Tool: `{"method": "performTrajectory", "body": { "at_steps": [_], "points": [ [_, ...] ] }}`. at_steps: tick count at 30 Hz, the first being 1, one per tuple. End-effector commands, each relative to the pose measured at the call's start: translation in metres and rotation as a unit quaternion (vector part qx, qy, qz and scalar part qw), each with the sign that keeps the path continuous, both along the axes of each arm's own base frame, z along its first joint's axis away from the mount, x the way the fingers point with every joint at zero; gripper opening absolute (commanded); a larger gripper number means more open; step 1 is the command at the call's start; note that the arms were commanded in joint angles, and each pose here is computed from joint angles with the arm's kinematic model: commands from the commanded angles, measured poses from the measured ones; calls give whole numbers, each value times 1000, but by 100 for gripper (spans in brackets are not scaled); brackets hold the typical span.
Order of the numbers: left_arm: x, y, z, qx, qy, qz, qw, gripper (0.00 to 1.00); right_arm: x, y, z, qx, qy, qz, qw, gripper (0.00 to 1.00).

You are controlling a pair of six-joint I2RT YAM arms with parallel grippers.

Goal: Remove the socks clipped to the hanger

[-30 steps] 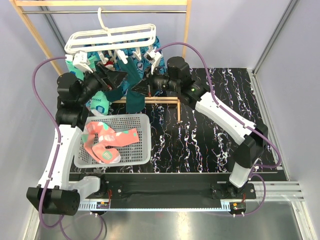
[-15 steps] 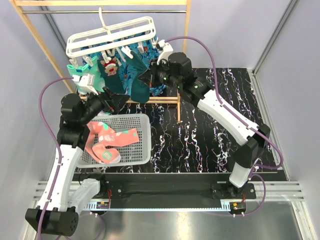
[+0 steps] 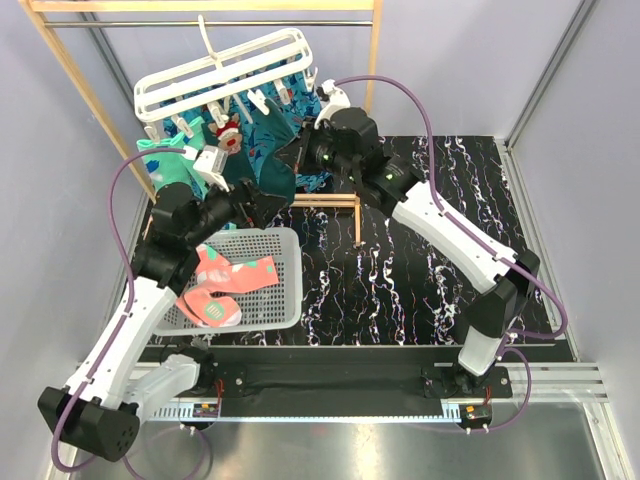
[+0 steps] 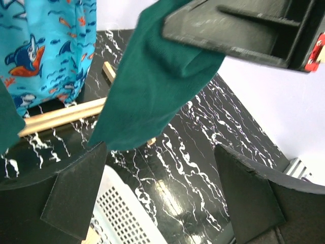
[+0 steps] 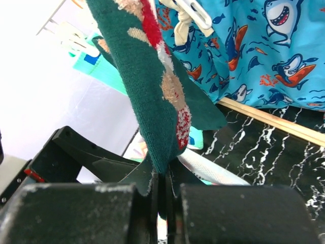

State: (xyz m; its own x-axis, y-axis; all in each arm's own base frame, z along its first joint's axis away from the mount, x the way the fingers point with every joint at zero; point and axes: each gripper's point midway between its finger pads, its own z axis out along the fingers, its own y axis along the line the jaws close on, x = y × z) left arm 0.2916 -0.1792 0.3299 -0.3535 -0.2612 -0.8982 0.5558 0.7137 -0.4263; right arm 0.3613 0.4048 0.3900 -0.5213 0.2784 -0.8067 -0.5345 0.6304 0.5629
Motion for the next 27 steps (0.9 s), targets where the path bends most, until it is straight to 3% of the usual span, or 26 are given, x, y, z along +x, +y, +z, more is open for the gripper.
{"method": "performTrajectory", "body": {
  "at_steps": [1,12,15,16,20,21,24,25,27],
  "points": [
    [10,1,41,-5,-76,24,997,93,-11,-5,38,46,-22,-21,998,0],
    [31,-13,48,-15,-94,40,995,89,-19,1,42,84,-10,-36,996,0],
    [31,-20,45,-15,-94,23,995,74,-19,1,41,88,-7,-38,995,0],
    [30,-22,43,-13,-93,16,995,53,-19,1,40,88,-7,-37,995,0],
    [26,-25,38,-1,-91,-2,996,6,-17,3,37,70,-20,-32,997,4],
    [25,-26,36,1,-90,-7,996,0,-20,5,37,67,-25,-19,997,13],
    [15,-27,35,11,-94,-23,995,0,-24,7,43,55,-53,2,997,24],
    [13,-26,36,15,-99,-26,995,0,-24,7,48,47,-72,8,996,33],
    [7,-27,37,19,-106,-38,993,0,-30,8,57,42,-94,28,994,38]
  ]
}}
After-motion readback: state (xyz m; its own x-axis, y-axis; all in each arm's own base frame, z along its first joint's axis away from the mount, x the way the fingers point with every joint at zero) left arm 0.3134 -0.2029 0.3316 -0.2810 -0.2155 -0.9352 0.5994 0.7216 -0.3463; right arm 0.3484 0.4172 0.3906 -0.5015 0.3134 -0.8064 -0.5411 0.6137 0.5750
